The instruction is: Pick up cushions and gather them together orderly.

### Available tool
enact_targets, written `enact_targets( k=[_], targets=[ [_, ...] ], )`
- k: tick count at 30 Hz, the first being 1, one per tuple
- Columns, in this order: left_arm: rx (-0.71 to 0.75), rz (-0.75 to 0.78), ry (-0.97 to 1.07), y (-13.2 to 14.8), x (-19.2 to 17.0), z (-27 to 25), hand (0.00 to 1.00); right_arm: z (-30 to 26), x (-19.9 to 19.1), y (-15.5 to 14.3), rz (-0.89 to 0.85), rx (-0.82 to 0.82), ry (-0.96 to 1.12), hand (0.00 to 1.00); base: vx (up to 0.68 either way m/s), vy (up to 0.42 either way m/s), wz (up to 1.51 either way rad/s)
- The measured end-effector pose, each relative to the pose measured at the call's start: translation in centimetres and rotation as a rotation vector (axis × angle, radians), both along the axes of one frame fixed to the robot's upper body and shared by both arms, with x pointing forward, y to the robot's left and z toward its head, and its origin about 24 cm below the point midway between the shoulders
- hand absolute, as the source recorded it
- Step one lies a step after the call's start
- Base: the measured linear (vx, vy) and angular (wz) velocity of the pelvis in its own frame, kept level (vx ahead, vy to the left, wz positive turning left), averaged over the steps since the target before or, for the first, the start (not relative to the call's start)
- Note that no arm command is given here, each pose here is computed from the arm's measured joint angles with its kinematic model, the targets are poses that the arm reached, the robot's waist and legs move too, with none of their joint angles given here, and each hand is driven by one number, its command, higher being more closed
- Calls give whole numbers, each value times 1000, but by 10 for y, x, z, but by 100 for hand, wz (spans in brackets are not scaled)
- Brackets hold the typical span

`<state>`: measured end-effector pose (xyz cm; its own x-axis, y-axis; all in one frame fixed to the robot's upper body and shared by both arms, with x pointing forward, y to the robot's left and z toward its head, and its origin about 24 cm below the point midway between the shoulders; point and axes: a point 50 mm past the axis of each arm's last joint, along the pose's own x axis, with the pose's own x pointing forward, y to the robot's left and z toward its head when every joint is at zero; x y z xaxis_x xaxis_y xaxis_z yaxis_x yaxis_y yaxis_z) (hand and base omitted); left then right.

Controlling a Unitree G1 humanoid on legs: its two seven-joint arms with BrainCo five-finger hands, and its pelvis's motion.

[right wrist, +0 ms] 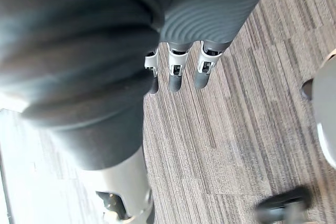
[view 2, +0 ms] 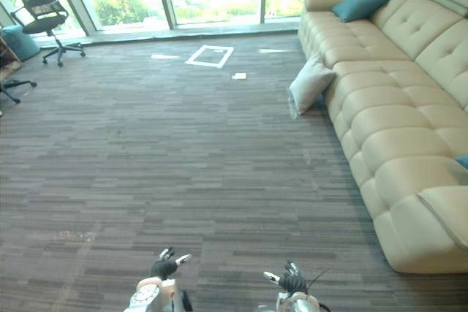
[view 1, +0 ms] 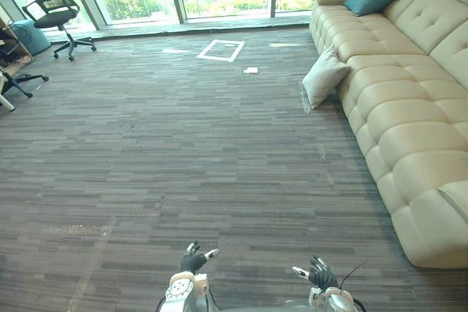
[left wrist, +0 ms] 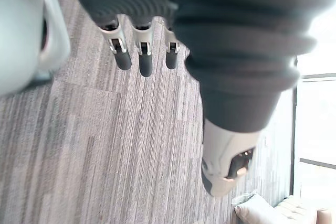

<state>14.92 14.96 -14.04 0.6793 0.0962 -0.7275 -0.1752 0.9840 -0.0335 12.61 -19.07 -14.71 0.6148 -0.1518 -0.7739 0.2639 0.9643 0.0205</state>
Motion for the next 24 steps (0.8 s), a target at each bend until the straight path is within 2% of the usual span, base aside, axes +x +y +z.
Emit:
enact_targets(
  k=[5,7,9,13,18,20,24],
  targets=[
    [70,-18,18,24,0,-1,0,-8,-11,20,-4,53,49,0,606,279,-33],
    [72,-39,49,22,-9,-5,0,-10,-19,14,-7,39,75,0,513,248,-25],
    [88,-43,78,28,-12,-7,0,-7,-10,16,11,41,44,0,492,117,-24],
    [78,-55,112,23,-17,-10,0,3,6,3,34,1,-32,0,515,49,5],
    [61,-80,117,13,-18,-12,0,5,12,3,44,-5,-48,0,632,-145,37],
    [13,-51,106,0,-15,-11,0,8,20,-2,46,-18,-66,0,594,-188,-12],
    [-24,-12,100,-7,-15,-11,0,7,16,-3,32,-15,-48,0,564,-215,-4]
  ],
)
